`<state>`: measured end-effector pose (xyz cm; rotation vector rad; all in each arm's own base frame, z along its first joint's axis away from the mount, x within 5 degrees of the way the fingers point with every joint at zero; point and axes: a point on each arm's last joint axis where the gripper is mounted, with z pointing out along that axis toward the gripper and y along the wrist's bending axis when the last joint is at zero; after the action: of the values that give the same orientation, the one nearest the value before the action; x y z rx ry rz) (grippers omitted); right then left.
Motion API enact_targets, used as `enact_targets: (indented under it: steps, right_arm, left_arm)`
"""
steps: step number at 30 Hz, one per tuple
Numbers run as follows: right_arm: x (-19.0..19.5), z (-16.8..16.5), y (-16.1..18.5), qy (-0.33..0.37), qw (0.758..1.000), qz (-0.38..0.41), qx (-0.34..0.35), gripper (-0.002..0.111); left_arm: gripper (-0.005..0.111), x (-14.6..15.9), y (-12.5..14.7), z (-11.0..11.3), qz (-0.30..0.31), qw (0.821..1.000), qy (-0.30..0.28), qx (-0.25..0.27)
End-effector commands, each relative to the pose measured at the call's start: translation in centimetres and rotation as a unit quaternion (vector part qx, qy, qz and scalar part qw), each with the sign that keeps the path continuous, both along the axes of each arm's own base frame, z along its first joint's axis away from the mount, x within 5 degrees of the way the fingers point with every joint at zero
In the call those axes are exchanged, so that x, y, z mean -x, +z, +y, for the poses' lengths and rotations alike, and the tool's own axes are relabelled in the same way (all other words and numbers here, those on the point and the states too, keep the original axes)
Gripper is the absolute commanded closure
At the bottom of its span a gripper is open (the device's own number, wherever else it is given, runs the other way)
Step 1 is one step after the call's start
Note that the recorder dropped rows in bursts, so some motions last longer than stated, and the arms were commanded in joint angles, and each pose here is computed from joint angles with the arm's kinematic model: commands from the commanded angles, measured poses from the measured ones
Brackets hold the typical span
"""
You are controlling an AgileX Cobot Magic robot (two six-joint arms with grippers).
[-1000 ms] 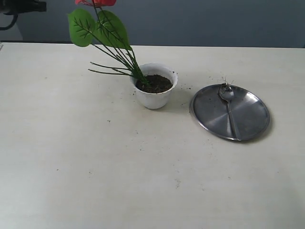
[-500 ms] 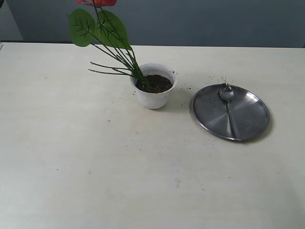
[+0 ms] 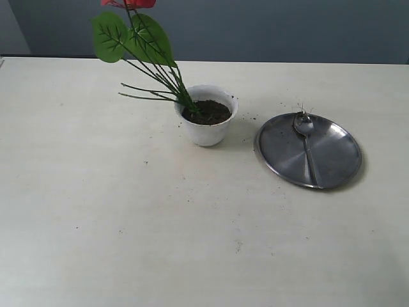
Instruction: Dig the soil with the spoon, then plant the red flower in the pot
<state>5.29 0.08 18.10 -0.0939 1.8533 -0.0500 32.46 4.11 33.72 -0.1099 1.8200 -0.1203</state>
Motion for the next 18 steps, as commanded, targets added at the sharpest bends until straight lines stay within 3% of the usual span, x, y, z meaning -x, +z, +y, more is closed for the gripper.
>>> enact_targets:
  steps: [1, 18]
  right_arm:
    - [0.0, 0.0, -0.1, -0.001, 1.0, -0.004, 0.003, 0.108]
    - [0.0, 0.0, -0.1, -0.001, 1.0, -0.004, 0.003, 0.108]
  left_arm:
    - [0.106, 1.8, 0.8, -0.2, -0.014, 1.0, 0.016, 0.01]
    - [0.106, 10.5, 6.2, -1.5, -0.129, 0.991, 0.032, 0.012]
